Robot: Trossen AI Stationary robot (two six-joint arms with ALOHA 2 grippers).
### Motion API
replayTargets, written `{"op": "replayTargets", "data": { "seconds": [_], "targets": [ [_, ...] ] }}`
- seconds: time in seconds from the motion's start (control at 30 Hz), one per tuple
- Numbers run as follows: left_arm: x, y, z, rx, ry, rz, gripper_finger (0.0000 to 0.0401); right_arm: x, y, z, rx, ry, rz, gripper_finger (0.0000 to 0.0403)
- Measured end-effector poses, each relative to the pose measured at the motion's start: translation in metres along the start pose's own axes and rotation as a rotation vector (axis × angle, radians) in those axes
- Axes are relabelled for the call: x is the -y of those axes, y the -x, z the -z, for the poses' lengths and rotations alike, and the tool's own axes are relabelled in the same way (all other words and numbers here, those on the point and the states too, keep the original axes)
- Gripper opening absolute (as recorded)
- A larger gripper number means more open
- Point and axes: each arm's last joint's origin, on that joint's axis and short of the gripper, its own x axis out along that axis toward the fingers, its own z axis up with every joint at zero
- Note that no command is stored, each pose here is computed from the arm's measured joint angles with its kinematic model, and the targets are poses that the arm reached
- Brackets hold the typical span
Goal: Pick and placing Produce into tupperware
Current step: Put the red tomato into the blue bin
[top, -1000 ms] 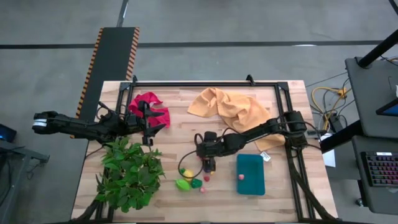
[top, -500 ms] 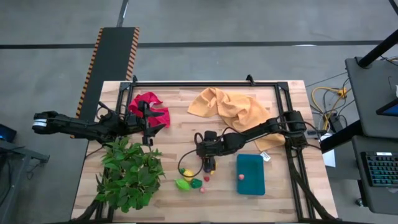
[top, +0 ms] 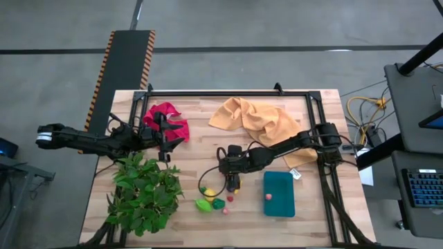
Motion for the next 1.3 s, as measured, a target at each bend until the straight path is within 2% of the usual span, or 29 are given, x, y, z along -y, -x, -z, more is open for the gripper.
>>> {"op": "replayTargets", "data": {
  "seconds": [0.2,0.57,0.8,0.93,1.1,1.3],
  "targets": [
    [0.0,0.0,0.0,0.0,0.0,0.0,0.0196,0.004,0.025,-0.008,0.041,-0.027,-0.002,0.0242],
    [0.0,0.0,0.0,0.0,0.0,0.0,0.0196,0.011,0.103,-0.004,0.013,-0.147,-0.01,0.0239],
    [0.0,0.0,0.0,0.0,0.0,0.0,0.0196,0.0,0.152,0.013,-0.037,-0.179,-0.033,0.0239],
    [0.0,0.0,0.0,0.001,0.001,0.0,0.0196,-0.009,0.174,0.026,-0.068,-0.208,0.008,0.024],
    [0.0,0.0,0.0,-0.002,0.0,0.0,0.0196,-0.023,0.188,0.042,-0.114,-0.23,0.087,0.0241],
    [0.0,0.0,0.0,0.001,0.002,0.0,0.0196,-0.04,0.188,0.057,-0.132,-0.229,0.097,0.0243]
  ]
}}
